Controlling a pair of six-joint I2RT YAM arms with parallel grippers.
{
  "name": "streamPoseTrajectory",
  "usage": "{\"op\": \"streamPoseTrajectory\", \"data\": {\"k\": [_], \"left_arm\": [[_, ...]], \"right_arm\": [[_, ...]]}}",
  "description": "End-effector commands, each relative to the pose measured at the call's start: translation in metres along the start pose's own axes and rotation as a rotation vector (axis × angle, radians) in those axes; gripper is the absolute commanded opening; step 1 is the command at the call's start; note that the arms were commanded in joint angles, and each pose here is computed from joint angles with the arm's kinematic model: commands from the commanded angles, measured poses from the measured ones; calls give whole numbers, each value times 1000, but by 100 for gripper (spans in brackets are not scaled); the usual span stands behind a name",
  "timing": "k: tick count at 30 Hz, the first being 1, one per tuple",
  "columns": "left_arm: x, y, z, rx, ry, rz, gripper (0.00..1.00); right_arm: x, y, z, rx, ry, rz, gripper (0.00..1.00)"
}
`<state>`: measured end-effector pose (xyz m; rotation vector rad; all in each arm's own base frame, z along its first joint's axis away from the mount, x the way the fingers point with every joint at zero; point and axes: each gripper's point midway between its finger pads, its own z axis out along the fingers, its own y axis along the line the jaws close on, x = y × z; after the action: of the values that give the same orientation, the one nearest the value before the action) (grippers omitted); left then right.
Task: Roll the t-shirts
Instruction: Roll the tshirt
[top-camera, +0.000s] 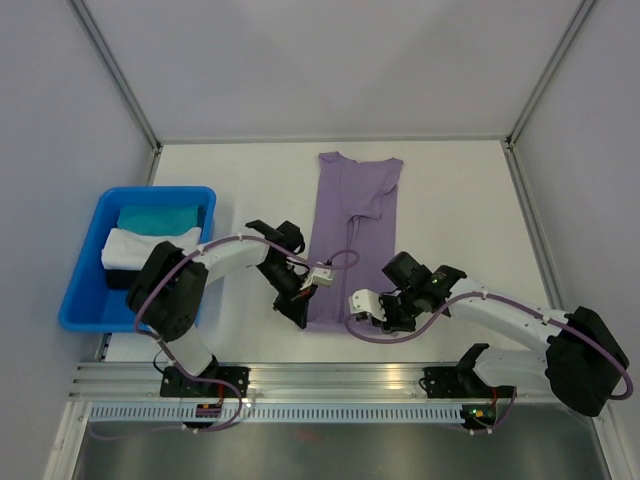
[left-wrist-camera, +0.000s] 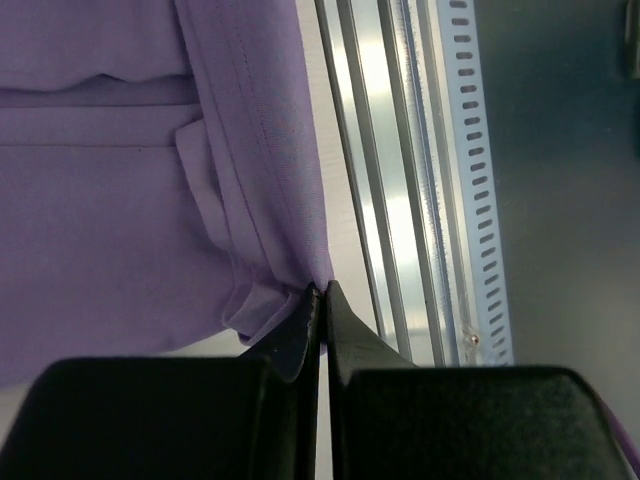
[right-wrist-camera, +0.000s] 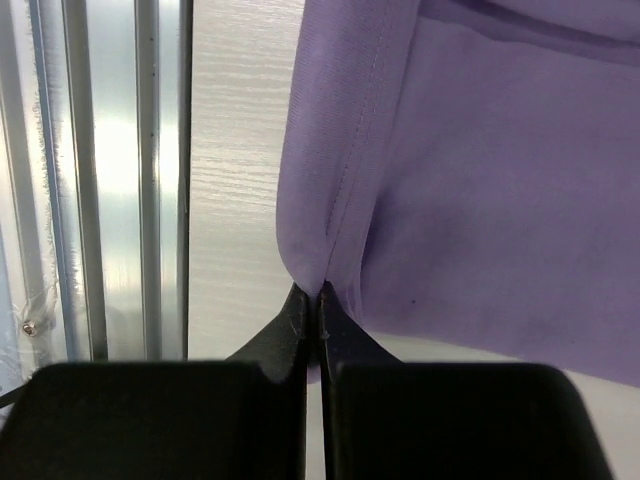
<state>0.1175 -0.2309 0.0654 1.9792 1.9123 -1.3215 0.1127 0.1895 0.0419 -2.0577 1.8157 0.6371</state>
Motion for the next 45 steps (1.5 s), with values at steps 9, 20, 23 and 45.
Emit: {"op": "streamPoseTrajectory", "data": {"k": [9,20,23,45], "left_arm": [[-7,36,-11,114,-80,-165,2],[3,71,-14,30,-39,-202,8],[2,76,-15,12,-36,-214,13],[3,81,-18,-50,-17,-265,15]], "right_arm": [[6,-26,-4,13,-47,205,10],[2,-78,-27,176,-132,417,52],[-17,-94,-52,198,-222,493,52],[13,-78,-26,307,-536,1380,53]]}}
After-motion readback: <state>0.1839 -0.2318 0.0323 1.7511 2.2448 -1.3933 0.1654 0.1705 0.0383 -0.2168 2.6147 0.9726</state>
